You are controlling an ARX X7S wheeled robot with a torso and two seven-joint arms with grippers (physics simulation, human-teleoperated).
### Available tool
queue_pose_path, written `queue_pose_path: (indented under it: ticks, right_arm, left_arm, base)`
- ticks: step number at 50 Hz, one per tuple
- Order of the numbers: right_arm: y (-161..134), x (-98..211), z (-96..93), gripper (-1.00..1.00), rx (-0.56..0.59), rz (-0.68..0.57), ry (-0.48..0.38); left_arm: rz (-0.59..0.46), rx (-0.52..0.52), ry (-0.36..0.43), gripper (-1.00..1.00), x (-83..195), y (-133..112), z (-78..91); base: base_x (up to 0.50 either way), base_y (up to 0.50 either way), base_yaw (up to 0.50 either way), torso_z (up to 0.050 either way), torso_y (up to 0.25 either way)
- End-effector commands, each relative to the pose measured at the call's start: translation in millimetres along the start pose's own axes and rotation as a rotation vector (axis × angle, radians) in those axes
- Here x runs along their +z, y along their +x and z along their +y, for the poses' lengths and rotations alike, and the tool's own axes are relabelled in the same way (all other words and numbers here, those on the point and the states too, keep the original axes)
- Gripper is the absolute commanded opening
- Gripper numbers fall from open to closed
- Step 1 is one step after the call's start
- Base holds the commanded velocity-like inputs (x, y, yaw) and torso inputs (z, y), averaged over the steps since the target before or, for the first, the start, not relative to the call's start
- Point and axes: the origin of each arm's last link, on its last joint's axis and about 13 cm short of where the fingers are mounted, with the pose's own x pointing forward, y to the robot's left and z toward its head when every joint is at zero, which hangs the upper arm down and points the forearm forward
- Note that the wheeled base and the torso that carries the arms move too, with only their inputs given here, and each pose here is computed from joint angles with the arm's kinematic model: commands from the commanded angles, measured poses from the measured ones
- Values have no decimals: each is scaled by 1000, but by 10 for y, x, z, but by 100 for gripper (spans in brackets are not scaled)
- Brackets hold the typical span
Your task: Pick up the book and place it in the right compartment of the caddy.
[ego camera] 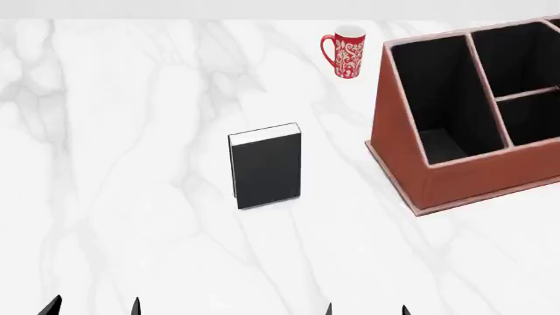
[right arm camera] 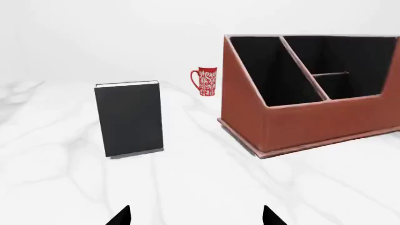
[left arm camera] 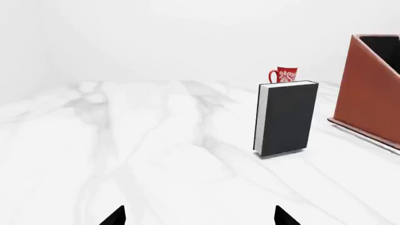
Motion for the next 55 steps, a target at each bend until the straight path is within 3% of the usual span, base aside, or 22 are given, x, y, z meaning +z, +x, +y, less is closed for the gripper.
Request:
queue_pose_path:
  ticks: [1, 21, 50, 55]
  right_arm:
    - [-3, 26, 6, 100, -6, -5, -5]
    - [-40, 29, 23, 100, 33, 10, 8]
    - [-56, 24, 22, 100, 34, -11, -18]
    - [-46, 18, 22, 100, 17, -11, -30]
  left_arm:
    - [6, -5, 6, 100, -9, 8, -9]
    - [10, -15, 8, 100, -35, 0, -20]
    - [10, -8, 18, 100, -50, -15, -9]
    - [7, -1, 15, 100, -45, -14, 3]
  base:
    - [0, 0, 0, 0, 0]
    - [0, -16, 0, 0, 0]
    - [0, -500, 0, 0, 0]
    - [0, -38, 0, 0, 0]
